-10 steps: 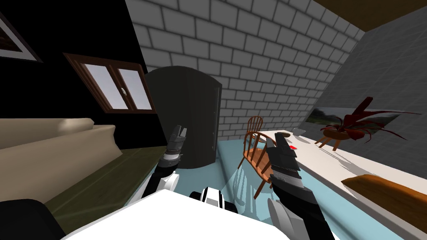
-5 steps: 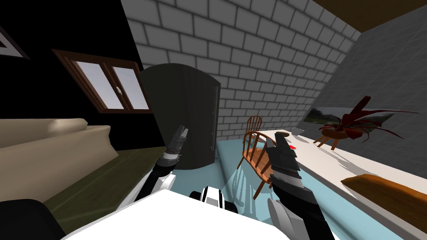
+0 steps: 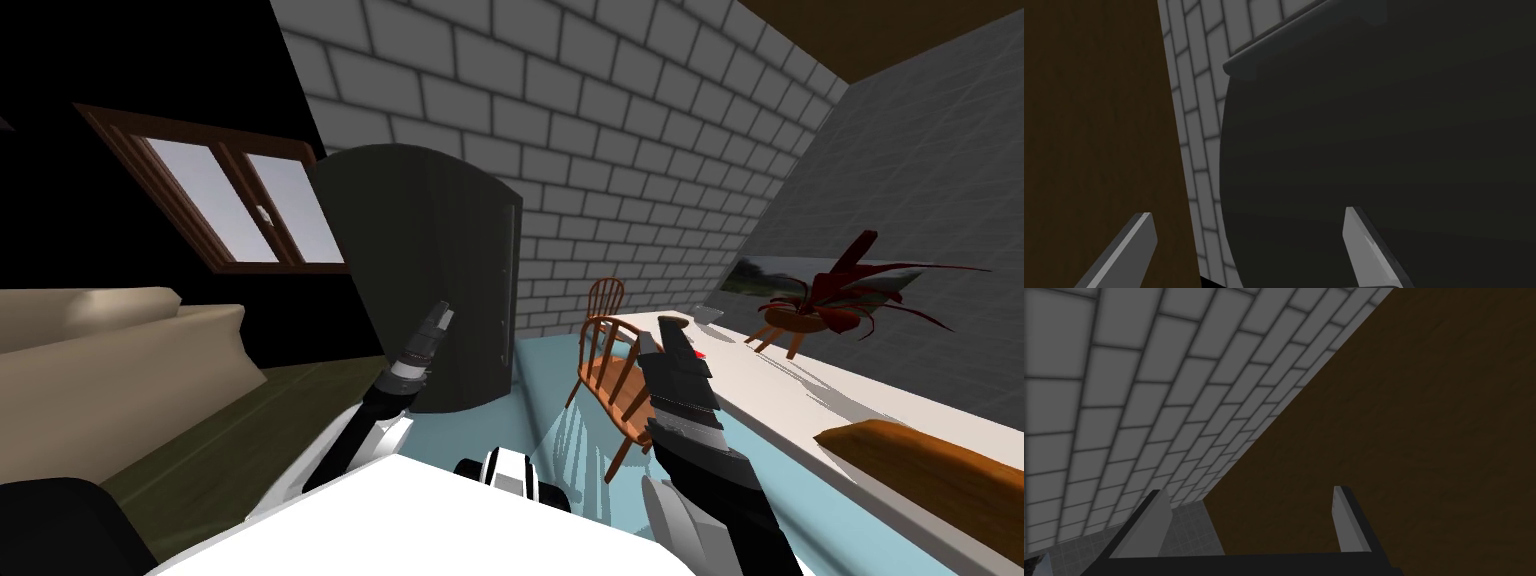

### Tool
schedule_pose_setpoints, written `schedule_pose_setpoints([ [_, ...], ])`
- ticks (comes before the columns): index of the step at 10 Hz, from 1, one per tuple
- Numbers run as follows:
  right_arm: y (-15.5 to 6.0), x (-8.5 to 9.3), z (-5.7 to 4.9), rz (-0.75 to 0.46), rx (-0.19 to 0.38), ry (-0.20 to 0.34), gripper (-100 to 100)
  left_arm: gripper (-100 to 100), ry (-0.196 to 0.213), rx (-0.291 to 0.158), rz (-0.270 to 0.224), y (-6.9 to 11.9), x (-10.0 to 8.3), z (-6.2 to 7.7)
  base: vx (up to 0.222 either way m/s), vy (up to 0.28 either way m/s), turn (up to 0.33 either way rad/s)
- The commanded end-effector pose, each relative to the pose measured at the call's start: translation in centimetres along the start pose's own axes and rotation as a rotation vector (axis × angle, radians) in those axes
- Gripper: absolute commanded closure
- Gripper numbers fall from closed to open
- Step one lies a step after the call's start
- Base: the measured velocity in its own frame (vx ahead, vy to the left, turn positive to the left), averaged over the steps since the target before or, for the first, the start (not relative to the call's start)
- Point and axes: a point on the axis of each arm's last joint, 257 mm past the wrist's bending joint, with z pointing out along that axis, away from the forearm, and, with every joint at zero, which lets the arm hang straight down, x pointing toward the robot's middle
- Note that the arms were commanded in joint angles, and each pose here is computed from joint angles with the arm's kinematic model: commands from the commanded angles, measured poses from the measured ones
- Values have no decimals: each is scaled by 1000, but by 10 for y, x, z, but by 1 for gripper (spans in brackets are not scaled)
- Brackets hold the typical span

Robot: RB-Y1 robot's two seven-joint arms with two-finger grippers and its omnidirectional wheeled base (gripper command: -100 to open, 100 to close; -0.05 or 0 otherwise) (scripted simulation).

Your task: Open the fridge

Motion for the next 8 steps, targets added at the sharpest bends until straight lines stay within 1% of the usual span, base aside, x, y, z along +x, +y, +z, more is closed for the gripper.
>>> schedule_pose_setpoints([
  [1,0,0,0,0,0,0,0,-100,40,-53,25,11,0,2,74,-41,-40],
  [2,0,0,0,0,0,0,0,-100,54,-72,36,15,0,2,74,-47,-46],
  [3,0,0,0,0,0,0,0,-100,55,-82,36,17,0,2,53,-33,-15],
  [5,0,0,0,0,0,0,0,-100,83,-123,60,25,0,2,54,-22,-39],
  [6,0,0,0,0,0,0,0,-100,83,-131,60,27,0,2,49,-21,-20],
  [8,0,0,0,0,0,0,0,-100,111,-176,87,37,-1,1,61,-36,-46],
])
